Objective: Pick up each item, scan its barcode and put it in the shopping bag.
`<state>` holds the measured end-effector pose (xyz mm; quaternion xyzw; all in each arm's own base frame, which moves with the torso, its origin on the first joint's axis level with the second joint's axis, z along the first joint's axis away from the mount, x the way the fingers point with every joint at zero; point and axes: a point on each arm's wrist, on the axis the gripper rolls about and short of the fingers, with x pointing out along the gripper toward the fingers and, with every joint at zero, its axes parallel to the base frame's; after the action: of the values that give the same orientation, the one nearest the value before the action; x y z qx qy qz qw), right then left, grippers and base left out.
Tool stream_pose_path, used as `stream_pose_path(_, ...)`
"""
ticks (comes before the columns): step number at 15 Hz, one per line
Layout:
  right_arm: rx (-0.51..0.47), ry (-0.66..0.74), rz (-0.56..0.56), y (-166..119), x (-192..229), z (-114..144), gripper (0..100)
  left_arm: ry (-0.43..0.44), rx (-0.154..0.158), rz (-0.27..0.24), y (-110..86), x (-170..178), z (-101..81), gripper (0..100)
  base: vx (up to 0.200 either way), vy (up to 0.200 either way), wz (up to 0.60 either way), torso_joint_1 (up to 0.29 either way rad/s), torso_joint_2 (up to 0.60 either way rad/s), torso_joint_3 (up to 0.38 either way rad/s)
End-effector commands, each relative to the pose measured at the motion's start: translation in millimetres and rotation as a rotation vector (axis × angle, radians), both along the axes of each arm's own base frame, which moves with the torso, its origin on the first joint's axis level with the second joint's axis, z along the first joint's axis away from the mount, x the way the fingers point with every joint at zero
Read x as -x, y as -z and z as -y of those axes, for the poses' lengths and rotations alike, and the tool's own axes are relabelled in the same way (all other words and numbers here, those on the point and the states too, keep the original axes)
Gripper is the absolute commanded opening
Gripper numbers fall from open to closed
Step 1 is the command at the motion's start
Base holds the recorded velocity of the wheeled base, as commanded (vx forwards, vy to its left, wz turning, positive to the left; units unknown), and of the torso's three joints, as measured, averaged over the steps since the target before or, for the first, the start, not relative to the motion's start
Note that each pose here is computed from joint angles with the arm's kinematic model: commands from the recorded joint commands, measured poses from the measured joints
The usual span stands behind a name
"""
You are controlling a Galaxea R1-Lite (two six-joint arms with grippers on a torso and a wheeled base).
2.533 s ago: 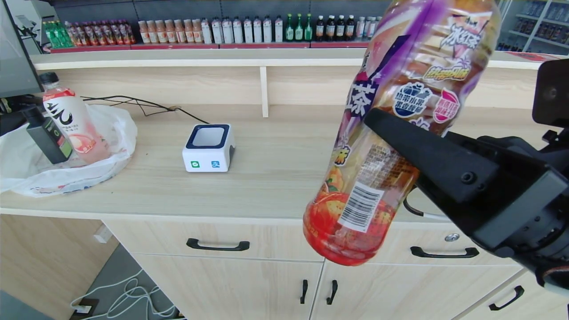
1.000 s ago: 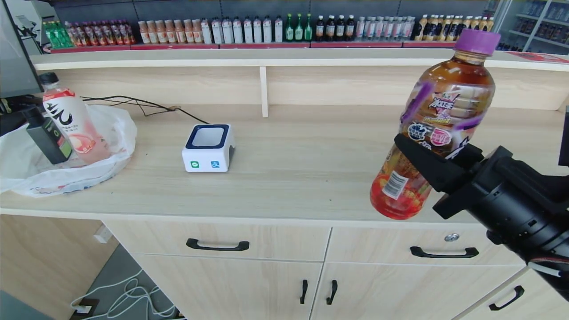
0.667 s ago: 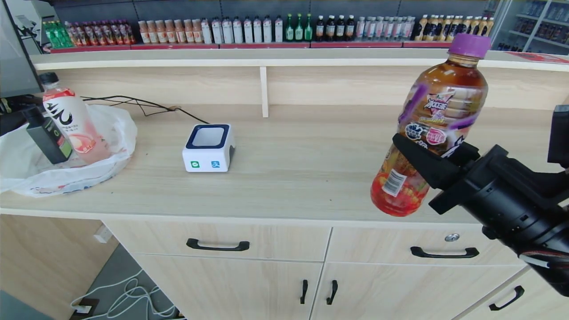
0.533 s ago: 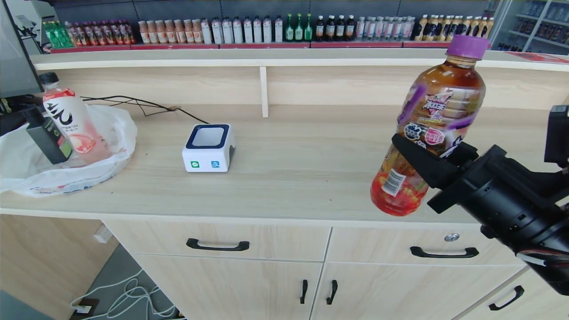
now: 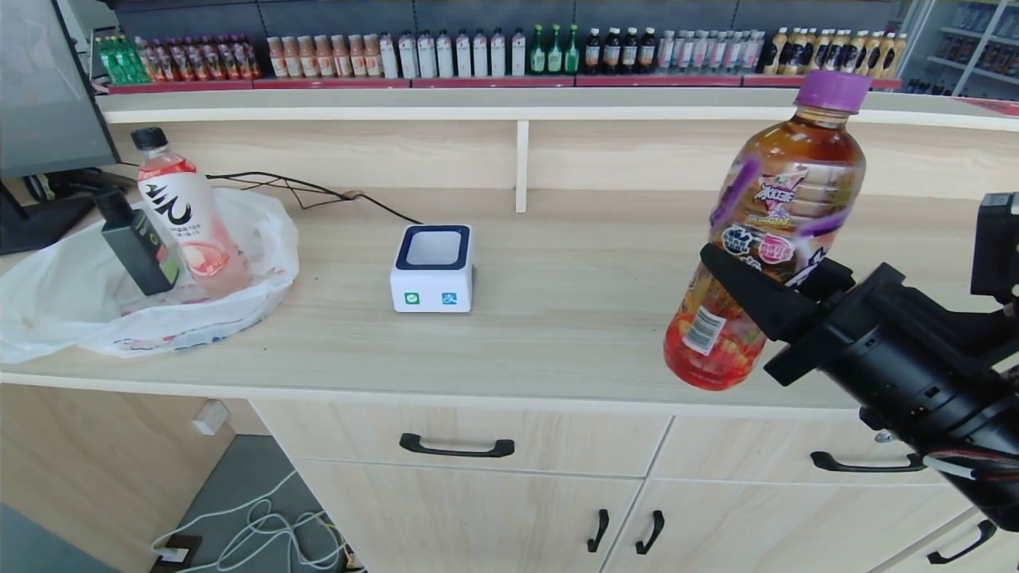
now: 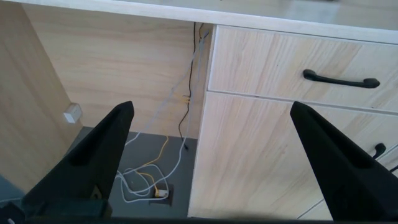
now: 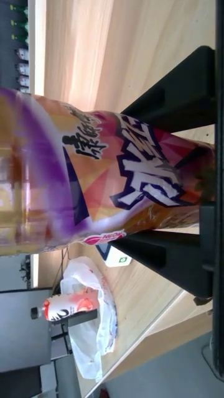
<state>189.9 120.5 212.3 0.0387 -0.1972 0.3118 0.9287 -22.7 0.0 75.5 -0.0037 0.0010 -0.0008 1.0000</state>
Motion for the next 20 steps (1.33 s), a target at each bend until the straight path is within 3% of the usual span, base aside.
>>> stream_pose_path(1,-0.002,-0.001,0.004,-1,1,0,0,0.000,0.000,0.000,0.0,0,0.0,100,0.000,0.200,0.00,0.002,0.01,0.002)
stream_pose_path(13,0.005,0.000,-0.015,5,-3,-2,0,0.000,0.000,0.000,0.0,0,0.0,100,0.000,0.200,0.00,0.002,0.00,0.003)
stream_pose_path(20,0.048,0.041,0.100,-15,-42,-10,0,0.000,-0.001,0.000,0.0,0,0.0,100,0.000,0.000,0.00,0.000,0.00,0.000)
